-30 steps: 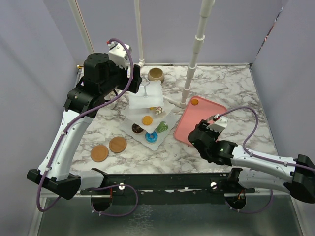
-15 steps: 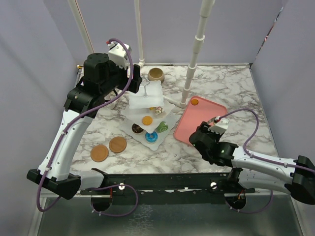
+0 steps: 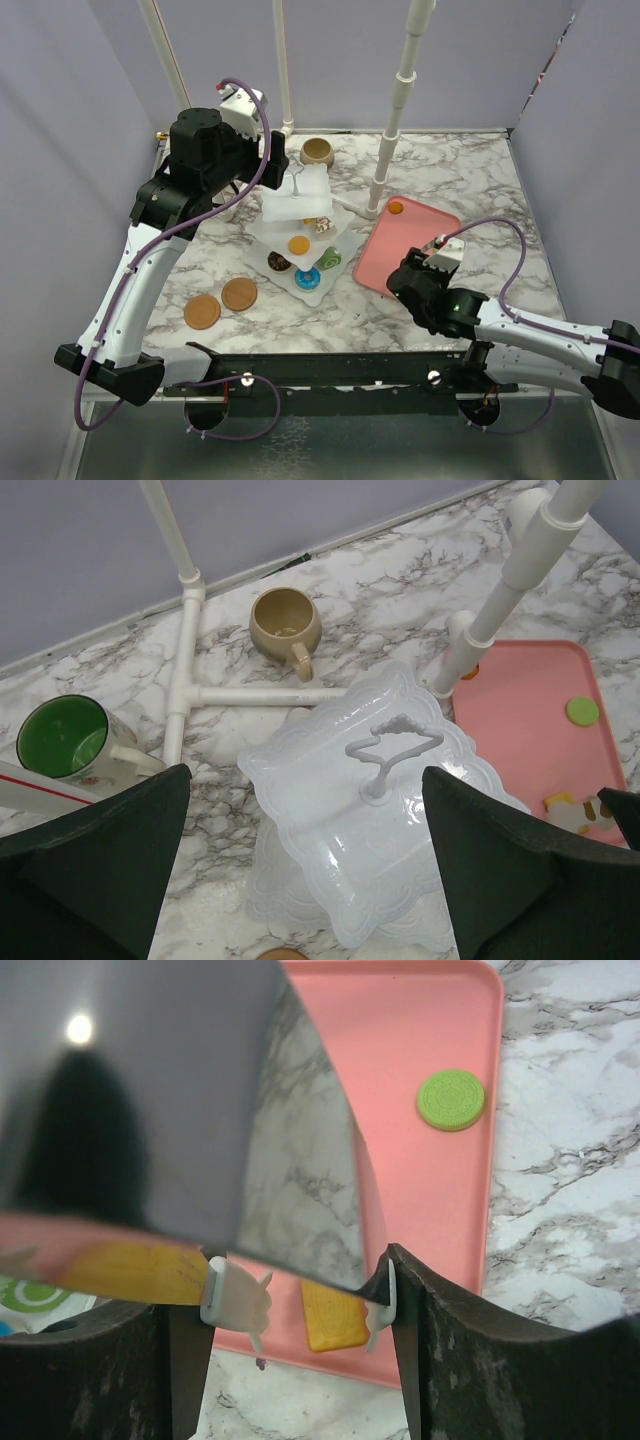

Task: Serve the afternoon tea
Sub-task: Pick up the desert from the tray.

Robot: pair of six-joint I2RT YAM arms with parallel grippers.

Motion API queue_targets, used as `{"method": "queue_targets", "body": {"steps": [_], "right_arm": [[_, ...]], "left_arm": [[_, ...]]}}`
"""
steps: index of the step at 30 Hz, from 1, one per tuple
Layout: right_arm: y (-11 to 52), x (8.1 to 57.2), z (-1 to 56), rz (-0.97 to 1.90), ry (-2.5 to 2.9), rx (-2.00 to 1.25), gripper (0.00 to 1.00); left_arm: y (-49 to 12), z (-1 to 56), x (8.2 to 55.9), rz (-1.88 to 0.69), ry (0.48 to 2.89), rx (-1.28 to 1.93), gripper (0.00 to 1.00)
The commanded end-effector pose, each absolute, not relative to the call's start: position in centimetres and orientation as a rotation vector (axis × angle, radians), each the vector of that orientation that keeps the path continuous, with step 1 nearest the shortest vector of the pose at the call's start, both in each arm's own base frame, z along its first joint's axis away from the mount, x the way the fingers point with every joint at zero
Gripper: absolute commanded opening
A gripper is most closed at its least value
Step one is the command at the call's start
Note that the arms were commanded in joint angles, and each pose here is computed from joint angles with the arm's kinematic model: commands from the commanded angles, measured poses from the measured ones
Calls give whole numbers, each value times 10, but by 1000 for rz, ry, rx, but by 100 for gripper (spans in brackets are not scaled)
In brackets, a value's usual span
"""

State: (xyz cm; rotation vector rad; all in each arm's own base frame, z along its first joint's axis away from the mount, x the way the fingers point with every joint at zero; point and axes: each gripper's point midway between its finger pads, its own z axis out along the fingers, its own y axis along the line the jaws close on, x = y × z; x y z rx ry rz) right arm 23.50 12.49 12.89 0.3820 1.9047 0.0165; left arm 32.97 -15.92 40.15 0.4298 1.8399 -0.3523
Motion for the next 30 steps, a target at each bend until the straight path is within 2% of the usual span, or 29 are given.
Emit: {"method": "queue_targets", "body": {"steps": [1,13,23,30], "right_arm": [[124,233,121,-5,1932,362,64],[129,236,101,-29,1950,332,63],[138,246,117,-37,1912,283,37],[155,261,177,45,1796,230,25]], "left_arm": [[-155,417,320,-371,1806,416,99],[-154,420,320,-364,1799,412,99],[-152,418,321,-352,1805,409,99],[-146,415,320,-322,1809,396,99]]}}
